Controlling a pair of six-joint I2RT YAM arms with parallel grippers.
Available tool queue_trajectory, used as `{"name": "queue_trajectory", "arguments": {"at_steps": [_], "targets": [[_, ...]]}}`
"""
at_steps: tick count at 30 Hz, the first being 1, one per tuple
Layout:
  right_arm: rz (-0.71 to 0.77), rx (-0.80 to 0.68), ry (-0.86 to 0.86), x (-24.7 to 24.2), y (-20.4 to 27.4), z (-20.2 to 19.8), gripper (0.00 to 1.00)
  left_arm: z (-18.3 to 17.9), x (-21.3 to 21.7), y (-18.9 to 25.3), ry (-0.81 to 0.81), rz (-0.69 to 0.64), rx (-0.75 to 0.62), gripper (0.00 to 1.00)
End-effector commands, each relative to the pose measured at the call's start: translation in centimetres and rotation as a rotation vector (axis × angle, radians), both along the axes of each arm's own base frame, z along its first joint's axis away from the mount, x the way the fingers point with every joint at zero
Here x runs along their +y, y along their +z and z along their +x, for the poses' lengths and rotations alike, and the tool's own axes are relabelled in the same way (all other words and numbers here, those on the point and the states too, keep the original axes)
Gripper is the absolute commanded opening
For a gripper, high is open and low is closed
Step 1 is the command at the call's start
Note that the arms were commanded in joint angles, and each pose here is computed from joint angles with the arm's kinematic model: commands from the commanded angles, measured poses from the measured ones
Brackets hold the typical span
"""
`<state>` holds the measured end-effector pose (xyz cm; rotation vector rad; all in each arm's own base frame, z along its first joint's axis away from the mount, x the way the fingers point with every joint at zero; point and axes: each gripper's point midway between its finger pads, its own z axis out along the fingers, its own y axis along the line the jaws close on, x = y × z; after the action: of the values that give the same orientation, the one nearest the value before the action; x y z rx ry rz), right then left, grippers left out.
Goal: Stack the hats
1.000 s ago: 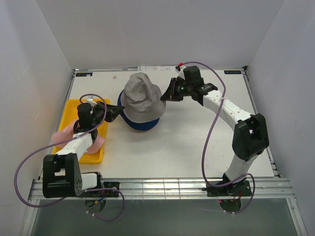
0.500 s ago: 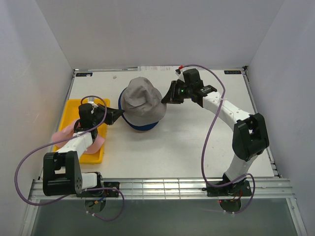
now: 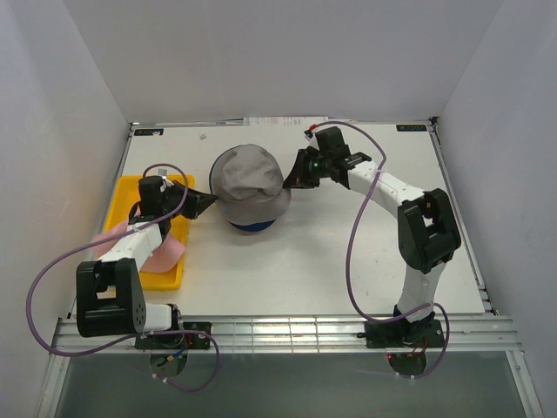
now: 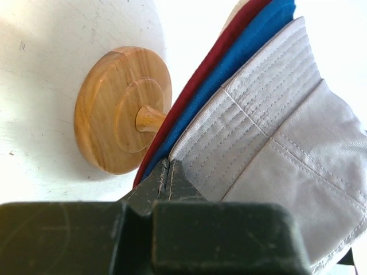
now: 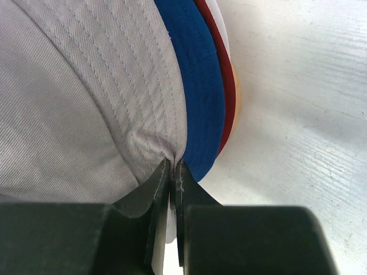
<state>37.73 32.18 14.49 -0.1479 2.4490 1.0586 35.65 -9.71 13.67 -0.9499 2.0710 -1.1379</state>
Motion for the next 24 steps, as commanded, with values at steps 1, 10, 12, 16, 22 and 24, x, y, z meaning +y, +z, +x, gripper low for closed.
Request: {"name": "queue_trajectory", "arguments": {"at_steps": [1,10,12,16,22,24], "targets": [[-0.105,0.027,-0.031,-1.4,-2.3,0.3,0.08,-1.2,1.9,-4.1,0.046,0.091,0.157,0.00],[-0.137,-0.050,-0.058,-1.9,0.8,1.9,0.08,-2.1,1.8,-5.3,0.007,0.118,0.193,0.00],[-0.134,-0.076,-0.059,-1.7,2.0,2.6,0.08,-2.4,1.7,-5.2,-0.003,0.121,0.191,0.00],[-0.142,-0.071,-0.056,-1.3,2.3,3.4,0.12,-3.0,1.5,-4.9,-0.038,0.140,0.181,0.00],[-0.130,-0.078,-0.049,-0.4,2.9,4.5,0.16,-3.9,1.0,-4.1,-0.091,0.144,0.160,0.00],[-0.138,-0.075,-0.047,-0.4,2.8,4.9,0.18,-4.1,0.9,-3.7,-0.113,0.150,0.146,0.00]]}}
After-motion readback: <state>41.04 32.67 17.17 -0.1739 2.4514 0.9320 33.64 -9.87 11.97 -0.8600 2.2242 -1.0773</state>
